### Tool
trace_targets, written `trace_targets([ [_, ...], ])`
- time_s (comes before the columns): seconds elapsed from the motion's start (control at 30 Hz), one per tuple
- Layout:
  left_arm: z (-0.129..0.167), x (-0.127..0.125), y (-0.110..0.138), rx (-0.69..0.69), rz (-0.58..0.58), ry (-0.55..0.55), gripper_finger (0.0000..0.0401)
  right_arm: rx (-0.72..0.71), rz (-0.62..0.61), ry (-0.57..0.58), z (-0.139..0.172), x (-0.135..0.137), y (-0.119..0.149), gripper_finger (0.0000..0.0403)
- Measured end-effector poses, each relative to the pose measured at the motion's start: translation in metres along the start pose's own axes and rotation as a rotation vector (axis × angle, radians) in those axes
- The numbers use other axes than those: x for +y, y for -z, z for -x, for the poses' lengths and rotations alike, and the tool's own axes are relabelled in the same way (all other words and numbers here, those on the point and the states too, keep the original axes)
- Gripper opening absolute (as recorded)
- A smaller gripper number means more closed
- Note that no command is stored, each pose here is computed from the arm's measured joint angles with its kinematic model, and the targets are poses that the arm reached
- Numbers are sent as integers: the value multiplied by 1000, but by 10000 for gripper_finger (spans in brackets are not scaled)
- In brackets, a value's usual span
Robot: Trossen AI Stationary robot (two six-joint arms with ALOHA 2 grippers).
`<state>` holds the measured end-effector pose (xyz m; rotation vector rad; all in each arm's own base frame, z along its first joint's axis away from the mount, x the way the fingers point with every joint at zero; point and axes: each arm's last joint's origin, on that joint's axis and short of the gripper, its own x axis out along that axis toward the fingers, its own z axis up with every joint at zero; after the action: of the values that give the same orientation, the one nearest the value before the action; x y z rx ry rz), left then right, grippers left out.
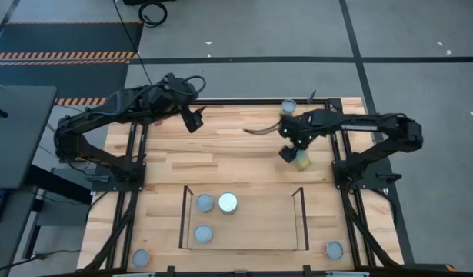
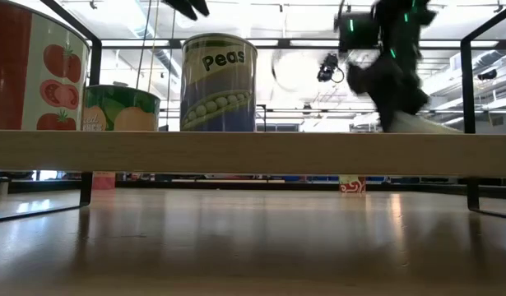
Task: Pick and place cans onto a shelf
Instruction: Put the canned carrots on the shelf
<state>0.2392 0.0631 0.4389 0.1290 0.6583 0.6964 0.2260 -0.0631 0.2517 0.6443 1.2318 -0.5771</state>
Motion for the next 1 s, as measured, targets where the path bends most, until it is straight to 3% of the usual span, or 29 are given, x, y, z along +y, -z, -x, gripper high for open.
trace_targets([
  [0.27,50,5,-16,-161,112,87,352,-474,168,-267,69,52,-15,321],
  [0.6,91,13,-13,-256,262,186,352,-767,426,-530,94,142,32,321],
  [0.8,97,6,-13,-261,397,254,352,-832,608,-569,75,195,73,321],
  [1.0,98,-5,-15,-260,396,296,352,-911,799,-543,42,239,107,321],
])
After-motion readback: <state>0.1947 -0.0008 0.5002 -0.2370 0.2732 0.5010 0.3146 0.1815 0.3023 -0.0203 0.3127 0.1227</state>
